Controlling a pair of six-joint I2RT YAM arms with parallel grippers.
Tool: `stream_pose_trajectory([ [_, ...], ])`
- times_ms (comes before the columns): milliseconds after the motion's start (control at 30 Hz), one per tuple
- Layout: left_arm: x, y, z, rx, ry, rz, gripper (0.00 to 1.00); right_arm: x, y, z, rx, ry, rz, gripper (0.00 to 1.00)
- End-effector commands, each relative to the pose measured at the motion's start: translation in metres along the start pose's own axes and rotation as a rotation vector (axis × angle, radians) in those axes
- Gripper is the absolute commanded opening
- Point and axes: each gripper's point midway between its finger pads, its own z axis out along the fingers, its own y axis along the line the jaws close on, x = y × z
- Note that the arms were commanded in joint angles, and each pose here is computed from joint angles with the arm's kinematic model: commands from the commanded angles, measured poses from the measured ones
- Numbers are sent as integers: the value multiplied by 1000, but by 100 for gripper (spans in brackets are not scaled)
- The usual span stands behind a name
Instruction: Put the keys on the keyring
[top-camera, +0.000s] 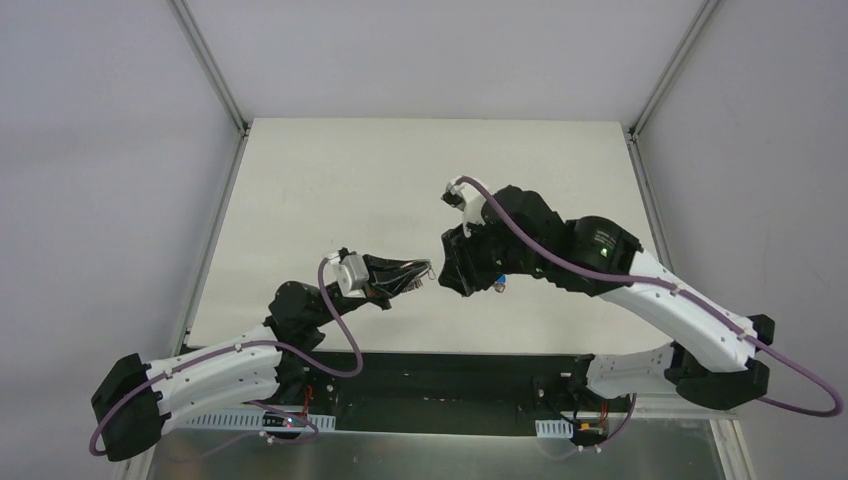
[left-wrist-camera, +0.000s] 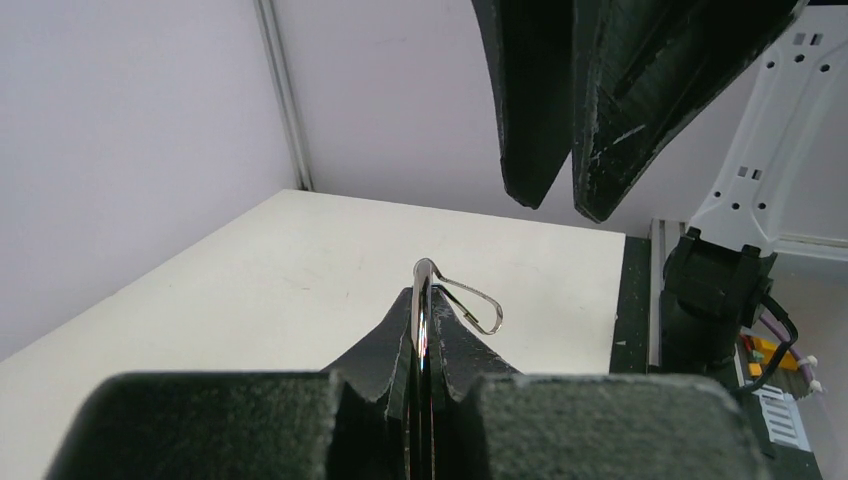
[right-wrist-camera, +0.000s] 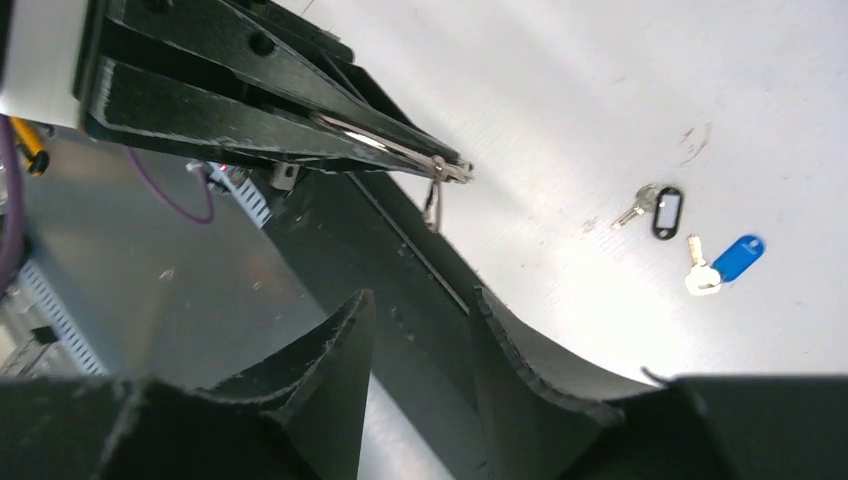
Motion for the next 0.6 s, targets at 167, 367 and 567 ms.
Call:
stream_pose_trajectory([
  [167,-51,16,8,-99,-129,-73,0,-47,-19,3,28,-499,-26,43],
  [367,-54,18,12,-109,-138,-96,0,-49,-8,18,-106,-642,164,42],
  [567,-53,22,13,-130,-139,-97,0,-53,6,-3,-270,-770,295,38],
])
